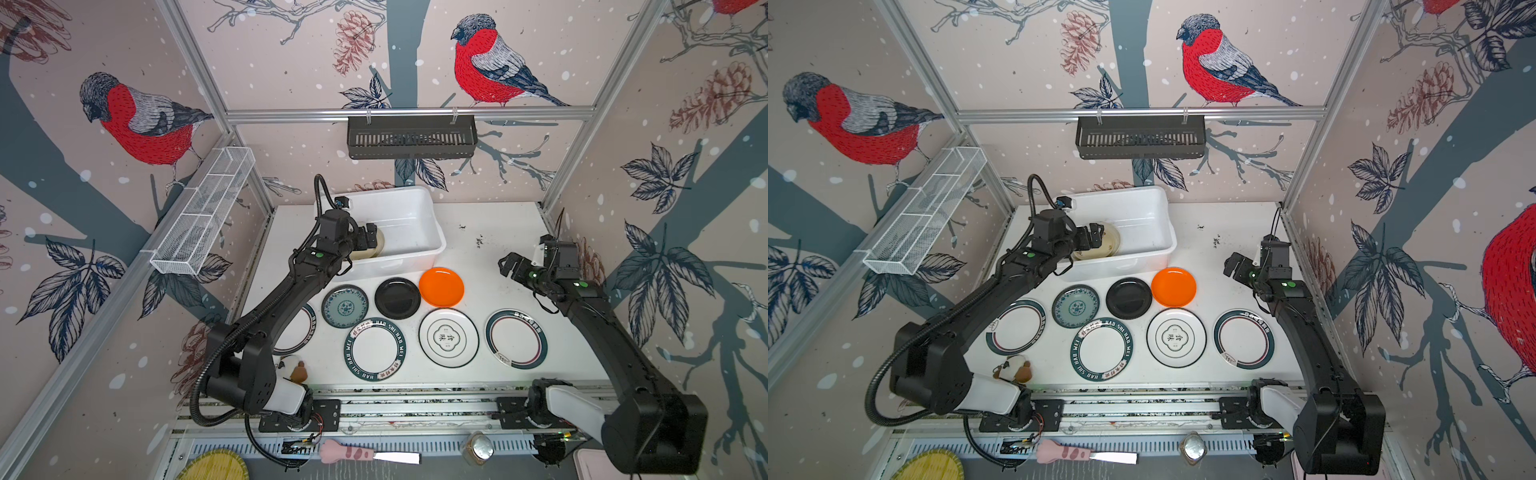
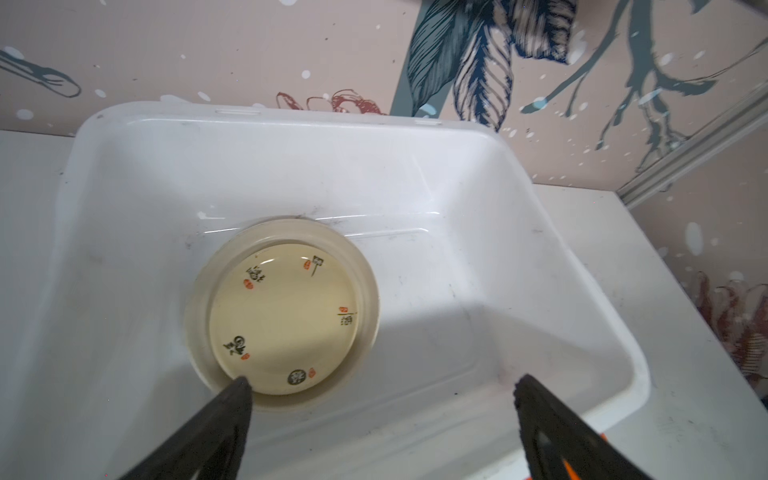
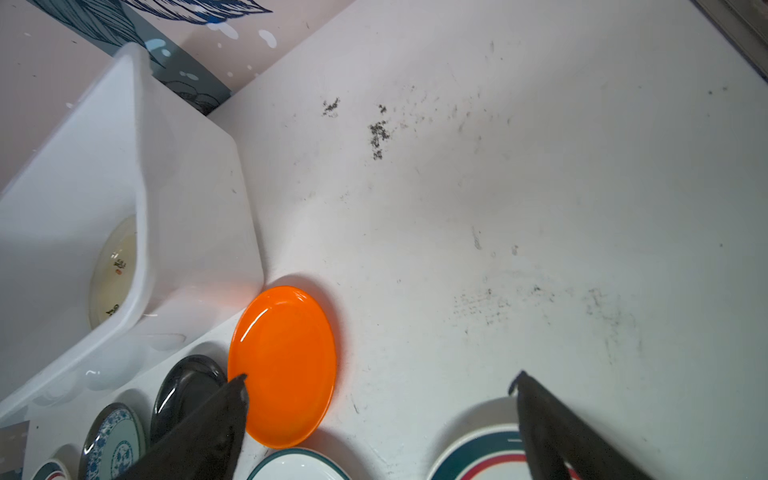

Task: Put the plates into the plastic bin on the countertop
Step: 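Release the character plate onto the bear plate and raise the left gripper, then move the right gripper down onto the green-rimmed white plate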

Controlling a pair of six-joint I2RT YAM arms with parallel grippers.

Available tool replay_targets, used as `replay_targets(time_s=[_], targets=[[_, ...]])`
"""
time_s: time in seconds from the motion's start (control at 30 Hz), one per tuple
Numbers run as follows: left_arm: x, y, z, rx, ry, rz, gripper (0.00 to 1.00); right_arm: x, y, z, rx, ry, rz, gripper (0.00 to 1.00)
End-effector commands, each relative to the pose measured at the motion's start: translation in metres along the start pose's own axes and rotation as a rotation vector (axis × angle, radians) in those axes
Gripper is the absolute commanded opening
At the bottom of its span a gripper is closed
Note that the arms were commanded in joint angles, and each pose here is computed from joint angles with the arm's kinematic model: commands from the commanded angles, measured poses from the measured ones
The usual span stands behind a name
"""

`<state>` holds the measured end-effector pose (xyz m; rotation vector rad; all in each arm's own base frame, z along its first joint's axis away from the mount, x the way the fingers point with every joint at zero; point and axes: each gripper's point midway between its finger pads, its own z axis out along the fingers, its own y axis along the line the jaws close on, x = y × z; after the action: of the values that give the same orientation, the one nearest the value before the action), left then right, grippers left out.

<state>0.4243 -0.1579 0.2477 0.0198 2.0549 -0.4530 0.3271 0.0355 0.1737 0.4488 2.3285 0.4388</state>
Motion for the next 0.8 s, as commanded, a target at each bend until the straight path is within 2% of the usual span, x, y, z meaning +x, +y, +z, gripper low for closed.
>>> replay_targets(time_s=[0.0, 0.23, 0.4, 0.6, 0.77], targets=[[-0.014, -0.029, -0.014, 0.147, -0.095, -0.021, 0.97, 0.022, -0.013, 0.000, 0.067, 0.052, 0.034, 1.00], [0.007, -0.033, -0.024, 0.190, -0.063, -0.008, 0.97, 0.080, -0.030, 0.015, 0.059, 0.203, 0.148, 1.00], [0.021, -0.029, -0.024, 0.196, -0.047, -0.011, 0.97, 0.105, -0.038, 0.021, 0.058, 0.248, 0.214, 1.00], [0.029, -0.030, -0.028, 0.211, -0.031, -0.021, 0.97, 0.092, -0.062, 0.009, 0.213, 0.183, 0.196, 1.00], [0.035, -0.029, -0.030, 0.223, -0.043, -0.021, 0.97, 0.085, -0.098, -0.003, 0.394, 0.140, 0.212, 1.00]])
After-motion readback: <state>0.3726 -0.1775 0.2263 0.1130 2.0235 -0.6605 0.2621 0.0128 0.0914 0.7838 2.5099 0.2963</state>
